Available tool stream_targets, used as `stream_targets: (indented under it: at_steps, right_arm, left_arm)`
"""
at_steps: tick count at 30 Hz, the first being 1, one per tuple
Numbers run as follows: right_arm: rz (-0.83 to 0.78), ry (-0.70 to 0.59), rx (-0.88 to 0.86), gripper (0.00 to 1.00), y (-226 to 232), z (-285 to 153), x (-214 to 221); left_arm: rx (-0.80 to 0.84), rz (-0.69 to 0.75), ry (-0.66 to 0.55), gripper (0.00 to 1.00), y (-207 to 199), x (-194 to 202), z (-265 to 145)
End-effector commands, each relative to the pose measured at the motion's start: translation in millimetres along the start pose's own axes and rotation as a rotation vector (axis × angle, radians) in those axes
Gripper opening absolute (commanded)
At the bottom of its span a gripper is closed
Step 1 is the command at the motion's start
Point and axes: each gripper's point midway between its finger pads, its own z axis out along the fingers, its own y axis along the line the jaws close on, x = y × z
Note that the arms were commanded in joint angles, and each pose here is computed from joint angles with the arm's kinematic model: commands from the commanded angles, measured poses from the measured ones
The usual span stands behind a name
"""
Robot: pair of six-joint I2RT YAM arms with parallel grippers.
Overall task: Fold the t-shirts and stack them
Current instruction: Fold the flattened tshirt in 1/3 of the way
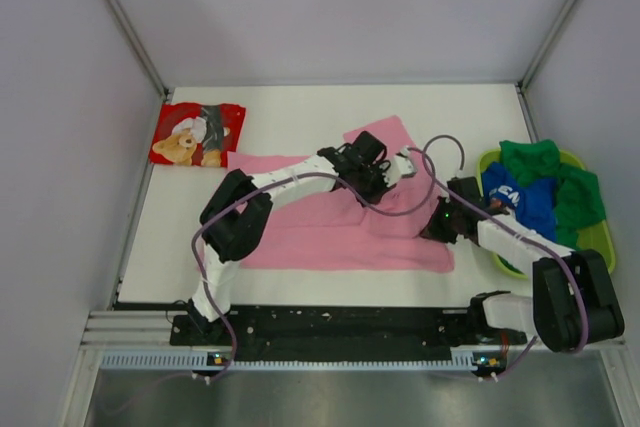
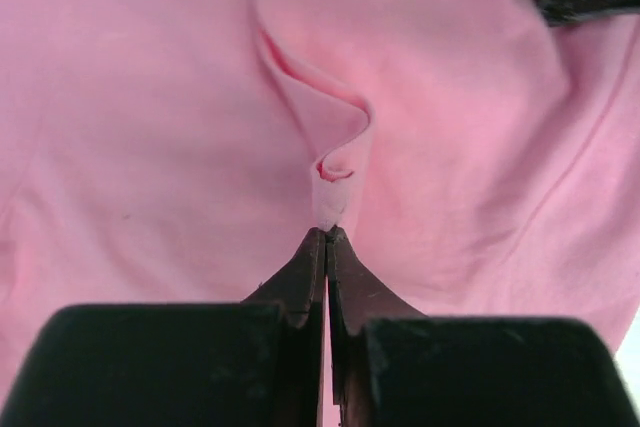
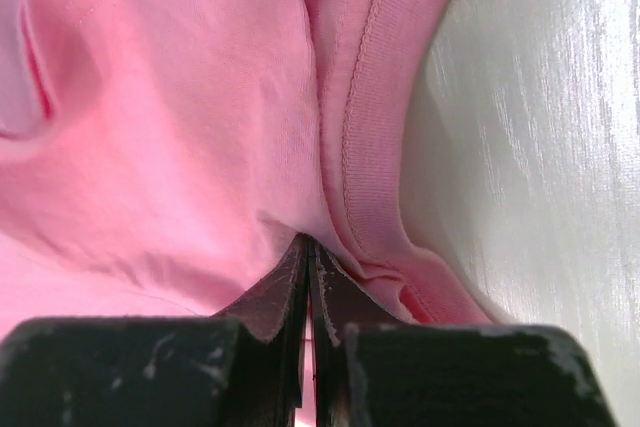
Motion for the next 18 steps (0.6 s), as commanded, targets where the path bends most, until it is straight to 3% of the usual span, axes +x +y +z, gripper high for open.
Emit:
stream_targets:
  at_steps: [1, 5, 12, 15, 18]
  right_arm:
    - [0.007, 0.029, 0.098, 0.00, -24.8, 6.2, 10.2]
    - [0.006, 0.021, 0.104, 0.00, -26.1, 4.6, 9.6]
    - [-0.003, 0.006, 0.111, 0.00, -27.4, 0.3, 7.4]
    - [-0.026, -0.010, 0.094, 0.00, -20.6, -5.3, -0.4]
    - [-0.078, -0.055, 0.078, 0.00, -7.0, -23.5, -19.8]
  left_arm:
    - [-0.018, -0.153, -0.108, 0.00, 21.9, -17.2, -21.9]
    - [-0.059, -0.260, -0.078, 0.02, 43.7, 0.5, -15.6]
    - [-0.157, -0.406, 0.012, 0.32, 74.3, 34.3, -22.5]
    - [-0.167, -0.401, 0.015, 0.41, 77.3, 34.4, -38.1]
    - [-0.169, -0.339, 0.019, 0.44, 71.8, 29.4, -63.2]
